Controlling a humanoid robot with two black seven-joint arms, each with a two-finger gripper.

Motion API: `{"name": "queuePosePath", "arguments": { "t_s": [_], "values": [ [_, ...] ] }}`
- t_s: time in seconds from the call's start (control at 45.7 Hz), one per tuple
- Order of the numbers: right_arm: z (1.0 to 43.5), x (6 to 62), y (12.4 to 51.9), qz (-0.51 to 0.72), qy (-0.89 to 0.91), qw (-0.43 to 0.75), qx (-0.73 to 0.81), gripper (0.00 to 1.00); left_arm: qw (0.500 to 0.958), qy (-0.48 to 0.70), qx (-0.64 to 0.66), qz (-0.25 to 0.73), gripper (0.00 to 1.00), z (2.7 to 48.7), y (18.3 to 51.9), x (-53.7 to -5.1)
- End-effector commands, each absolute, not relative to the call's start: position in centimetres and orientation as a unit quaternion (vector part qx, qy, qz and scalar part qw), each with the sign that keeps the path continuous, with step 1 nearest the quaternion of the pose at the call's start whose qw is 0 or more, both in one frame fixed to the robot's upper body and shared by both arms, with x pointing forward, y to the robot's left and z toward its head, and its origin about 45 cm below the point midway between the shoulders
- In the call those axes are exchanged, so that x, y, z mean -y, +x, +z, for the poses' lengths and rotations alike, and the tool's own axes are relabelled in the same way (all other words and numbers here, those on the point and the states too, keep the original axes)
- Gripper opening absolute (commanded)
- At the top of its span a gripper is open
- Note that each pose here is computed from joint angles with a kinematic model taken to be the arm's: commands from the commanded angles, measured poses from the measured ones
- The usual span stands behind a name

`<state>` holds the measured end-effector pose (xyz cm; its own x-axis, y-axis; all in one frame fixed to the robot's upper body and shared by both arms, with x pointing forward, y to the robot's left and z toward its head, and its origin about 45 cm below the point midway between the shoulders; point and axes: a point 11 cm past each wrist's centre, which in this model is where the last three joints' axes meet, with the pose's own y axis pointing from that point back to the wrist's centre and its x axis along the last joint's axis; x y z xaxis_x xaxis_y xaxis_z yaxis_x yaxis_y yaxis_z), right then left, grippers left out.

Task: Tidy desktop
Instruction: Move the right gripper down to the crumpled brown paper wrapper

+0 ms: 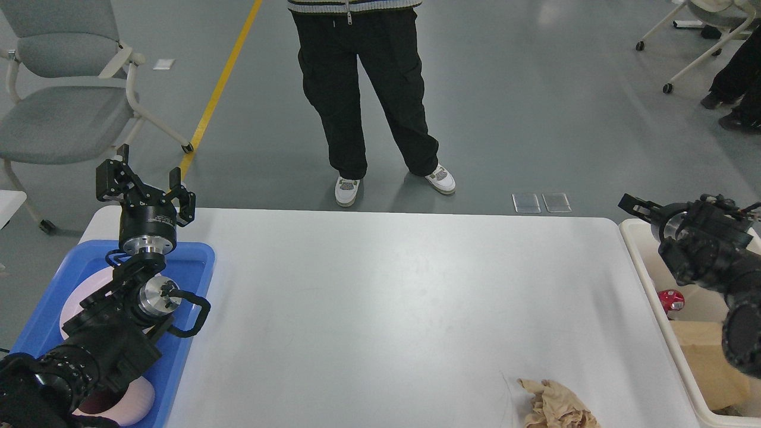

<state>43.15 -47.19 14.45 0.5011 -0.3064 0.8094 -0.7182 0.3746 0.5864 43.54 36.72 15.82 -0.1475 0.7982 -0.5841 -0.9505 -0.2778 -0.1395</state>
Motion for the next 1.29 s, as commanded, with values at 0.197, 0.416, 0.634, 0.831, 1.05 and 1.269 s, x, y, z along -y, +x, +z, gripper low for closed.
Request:
{"name": "queuePosePath", "arguments": {
  "t_s": [0.197,0.416,0.634,0.831,1.05,1.269],
  "values": [
    [20.3,36.5,40.3,0.033,0.686,0.636,0.351,1.00,0.587,-0.287,-0.133,0.745,0.96,15.8,43.6,-36.7],
    [19.9,28.7,29.6,-0.063,0.762,0.611,0.205,1.00,0.587,-0.286,-0.133,0.745,0.96,15.8,43.5,-36.7],
    [16.8,32.1,23.8,-0.143,0.741,0.626,0.197,1.00,0.587,-0.286,-0.133,0.746,0.96,15.8,43.5,-36.8],
    [12.9,35.1,19.5,-0.146,0.728,0.642,0.194,1.00,0.587,-0.286,-0.133,0.746,0.96,15.7,43.5,-36.8],
    [9.9,35.5,18.5,-0.114,0.716,0.654,0.215,1.00,0.587,-0.286,-0.133,0.746,0.96,15.8,43.5,-36.8],
    [8.2,34.5,19.2,-0.103,0.735,0.627,0.238,1.00,0.587,-0.286,-0.133,0.746,0.96,15.8,43.5,-36.8]
  ]
}}
